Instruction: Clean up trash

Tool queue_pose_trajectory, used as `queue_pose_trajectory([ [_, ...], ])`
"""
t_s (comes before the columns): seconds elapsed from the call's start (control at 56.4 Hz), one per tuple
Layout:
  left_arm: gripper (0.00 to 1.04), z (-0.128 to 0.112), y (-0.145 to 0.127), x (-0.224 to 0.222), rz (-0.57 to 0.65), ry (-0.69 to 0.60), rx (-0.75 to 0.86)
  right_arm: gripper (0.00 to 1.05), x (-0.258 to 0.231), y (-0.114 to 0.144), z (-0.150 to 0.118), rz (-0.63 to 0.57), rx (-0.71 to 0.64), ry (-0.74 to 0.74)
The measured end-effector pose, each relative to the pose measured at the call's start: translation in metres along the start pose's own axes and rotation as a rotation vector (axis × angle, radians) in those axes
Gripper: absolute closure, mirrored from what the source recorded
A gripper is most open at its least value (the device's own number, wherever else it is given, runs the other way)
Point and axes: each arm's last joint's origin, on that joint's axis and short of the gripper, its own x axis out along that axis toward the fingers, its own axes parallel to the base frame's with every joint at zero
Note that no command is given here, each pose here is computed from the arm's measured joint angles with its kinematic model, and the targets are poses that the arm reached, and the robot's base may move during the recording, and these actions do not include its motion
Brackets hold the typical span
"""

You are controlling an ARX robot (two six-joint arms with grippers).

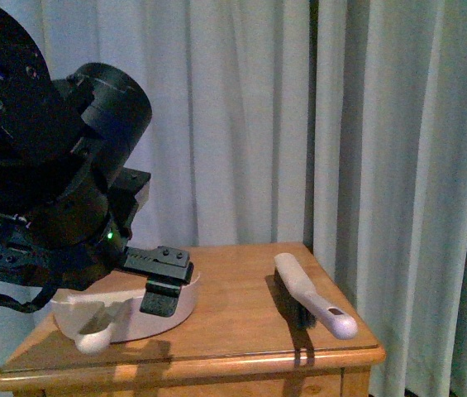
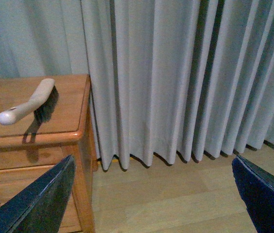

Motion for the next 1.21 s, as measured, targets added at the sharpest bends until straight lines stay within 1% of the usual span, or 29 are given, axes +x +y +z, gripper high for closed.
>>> queue_pose_trajectory([
  [0.106, 0.08, -0.005, 0.004, 0.016, 0.026, 0.033, -0.015, 0.07, 0.0, 0.0, 0.0, 0.0, 0.0, 0.0],
  [0.231, 0.08, -0.008, 0.004, 0.023, 0.03, 0.045, -0.023, 0.07, 0.0, 0.0, 0.0, 0.0, 0.0, 0.0],
  [0.532, 0.08, -0.013, 0.0, 0.035, 0.021, 0.07, -0.015, 0.07, 0.0, 0.0, 0.0, 0.0, 0.0, 0.0],
  [0.923, 0.08, -0.013, -0.002, 0.046, 0.022, 0.076, -0.014, 0.07, 0.0, 0.0, 0.0, 0.0, 0.0, 0.0],
  [0.976, 0.14, -0.013, -0.003, 0.047, 0.022, 0.075, -0.013, 0.07, 0.0, 0.0, 0.0, 0.0, 0.0, 0.0],
  [1.118, 0.39, -0.013, -0.004, 0.046, 0.015, 0.071, -0.013, 0.07, 0.0, 0.0, 0.0, 0.0, 0.0, 0.0],
  [1.171, 0.46, -0.013, -0.004, 0.046, 0.012, 0.067, -0.014, 0.07, 0.0, 0.0, 0.0, 0.0, 0.0, 0.0],
  [1.206, 0.54, -0.012, -0.005, 0.046, 0.011, 0.064, -0.015, 0.07, 0.0, 0.0, 0.0, 0.0, 0.0, 0.0],
])
